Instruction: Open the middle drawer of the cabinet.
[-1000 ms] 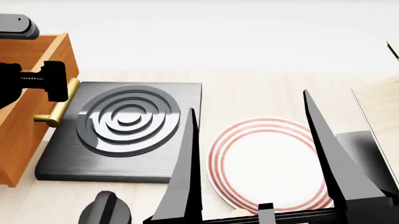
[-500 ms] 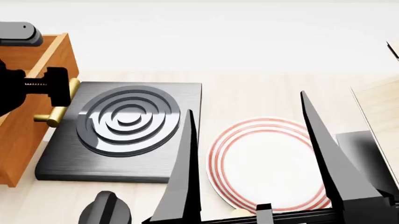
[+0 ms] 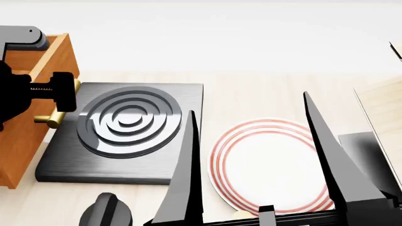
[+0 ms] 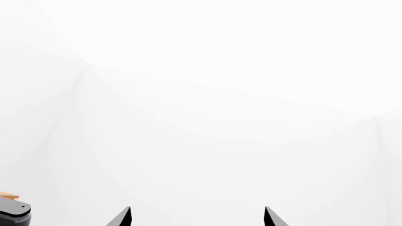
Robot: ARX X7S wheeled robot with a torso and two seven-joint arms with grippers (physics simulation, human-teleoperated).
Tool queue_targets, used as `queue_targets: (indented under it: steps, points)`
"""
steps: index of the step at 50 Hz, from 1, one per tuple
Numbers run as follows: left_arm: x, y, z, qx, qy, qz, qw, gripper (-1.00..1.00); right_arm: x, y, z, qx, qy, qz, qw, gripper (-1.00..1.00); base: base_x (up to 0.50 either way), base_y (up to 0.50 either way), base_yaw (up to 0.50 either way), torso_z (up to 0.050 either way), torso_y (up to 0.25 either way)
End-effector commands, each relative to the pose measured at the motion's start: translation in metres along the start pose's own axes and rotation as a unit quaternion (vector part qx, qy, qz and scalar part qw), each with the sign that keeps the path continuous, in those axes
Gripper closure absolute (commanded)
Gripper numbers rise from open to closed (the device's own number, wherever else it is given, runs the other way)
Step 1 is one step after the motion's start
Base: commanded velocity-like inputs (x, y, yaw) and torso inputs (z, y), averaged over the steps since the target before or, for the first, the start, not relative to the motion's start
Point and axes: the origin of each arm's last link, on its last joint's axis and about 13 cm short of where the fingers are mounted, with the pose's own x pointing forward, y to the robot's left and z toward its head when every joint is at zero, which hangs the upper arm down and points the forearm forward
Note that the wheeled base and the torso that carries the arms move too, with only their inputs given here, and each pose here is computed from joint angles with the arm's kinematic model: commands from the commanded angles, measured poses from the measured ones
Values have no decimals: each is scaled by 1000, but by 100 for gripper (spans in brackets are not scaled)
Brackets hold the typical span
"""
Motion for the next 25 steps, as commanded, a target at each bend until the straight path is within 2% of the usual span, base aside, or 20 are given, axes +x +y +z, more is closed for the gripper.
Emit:
queue_targets:
  steps: [1, 13, 25]
  points:
    - [-2, -3, 1, -2, 0, -7, 1000, -100, 0, 0, 0, 0, -1, 0, 1000, -100, 0, 0, 0, 0, 0]
    - [1, -4, -2, -6, 3, -7, 1000, -100, 0, 0, 0, 1, 0, 0, 1000, -100, 0, 0, 0, 0, 0]
    - [0, -12, -3, -6, 5, -26, 1000, -100, 0, -1, -1, 1, 0, 0, 1000, -100, 0, 0, 0, 0, 0]
